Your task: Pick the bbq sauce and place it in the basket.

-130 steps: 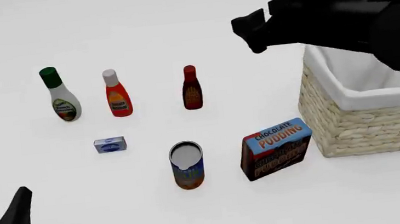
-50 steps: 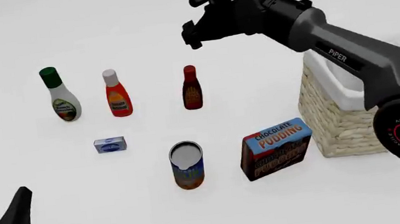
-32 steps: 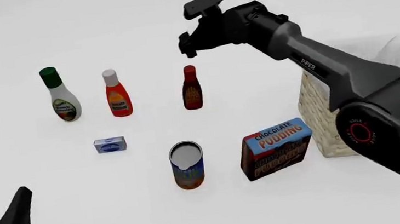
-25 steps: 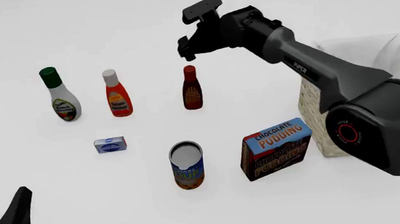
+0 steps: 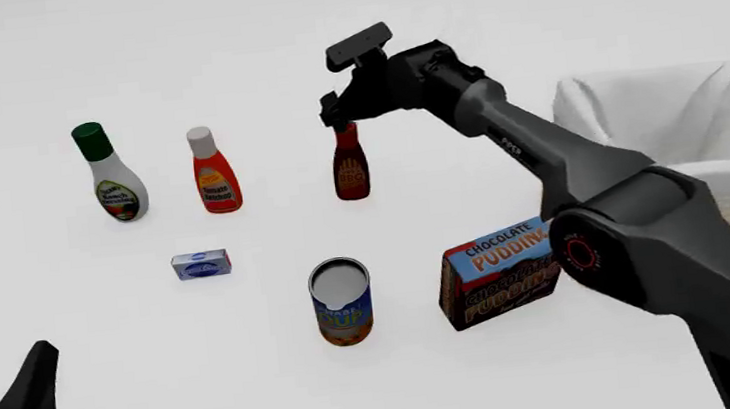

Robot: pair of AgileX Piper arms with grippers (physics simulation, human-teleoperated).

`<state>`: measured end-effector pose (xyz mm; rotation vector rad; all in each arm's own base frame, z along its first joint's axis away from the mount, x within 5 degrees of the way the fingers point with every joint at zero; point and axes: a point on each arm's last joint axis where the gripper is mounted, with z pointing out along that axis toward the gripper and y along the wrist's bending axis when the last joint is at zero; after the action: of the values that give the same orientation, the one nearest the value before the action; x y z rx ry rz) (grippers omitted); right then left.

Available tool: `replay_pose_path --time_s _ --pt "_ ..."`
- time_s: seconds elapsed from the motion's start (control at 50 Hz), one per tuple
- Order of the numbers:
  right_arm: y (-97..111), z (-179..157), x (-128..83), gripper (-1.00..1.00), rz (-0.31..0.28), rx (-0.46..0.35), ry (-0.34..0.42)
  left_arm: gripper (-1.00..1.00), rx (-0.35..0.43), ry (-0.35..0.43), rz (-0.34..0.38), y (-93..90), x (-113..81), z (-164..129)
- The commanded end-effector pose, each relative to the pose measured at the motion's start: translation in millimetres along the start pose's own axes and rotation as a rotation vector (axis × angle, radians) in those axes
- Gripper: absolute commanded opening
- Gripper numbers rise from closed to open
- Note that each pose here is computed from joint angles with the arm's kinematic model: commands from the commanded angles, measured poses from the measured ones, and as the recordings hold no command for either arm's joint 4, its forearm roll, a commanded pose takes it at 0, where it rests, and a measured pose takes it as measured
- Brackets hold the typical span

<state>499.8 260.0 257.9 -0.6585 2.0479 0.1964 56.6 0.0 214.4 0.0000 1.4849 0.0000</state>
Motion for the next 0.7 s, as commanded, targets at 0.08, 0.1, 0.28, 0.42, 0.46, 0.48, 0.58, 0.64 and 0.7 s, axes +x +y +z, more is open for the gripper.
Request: replay_pose_path --time_s 0.08,0.1,0.28,0.42,0.46,0.48,0.58,0.64,0.7 --pt "6 16 11 1.00 -0.003 -0.010 0.023 1.00 0.000 0.000 0.000 0.0 0.0 0" --pt "6 17 11 1.00 -0.003 -0.010 0.025 1.00 0.000 0.000 0.000 0.0 0.0 0" --pt "11 24 17 1.00 -0.004 -0.017 0.035 1.00 0.000 0.000 0.000 0.0 0.0 0" --pt "13 29 22 1.00 -0.007 -0.020 0.044 1.00 0.000 0.000 0.000 0.0 0.0 0" --pt "13 31 22 1.00 -0.009 -0.020 0.046 1.00 0.000 0.000 0.000 0.0 0.0 0" --pt "13 31 22 1.00 -0.009 -0.020 0.046 1.00 0.000 0.000 0.000 0.0 0.0 0" --pt "12 34 24 1.00 -0.009 -0.019 0.050 1.00 0.000 0.000 0.000 0.0 0.0 0" --pt "12 35 26 1.00 -0.009 -0.019 0.053 1.00 0.000 0.000 0.000 0.0 0.0 0" --pt "12 36 28 1.00 -0.009 -0.019 0.056 1.00 0.000 0.000 0.000 0.0 0.0 0"
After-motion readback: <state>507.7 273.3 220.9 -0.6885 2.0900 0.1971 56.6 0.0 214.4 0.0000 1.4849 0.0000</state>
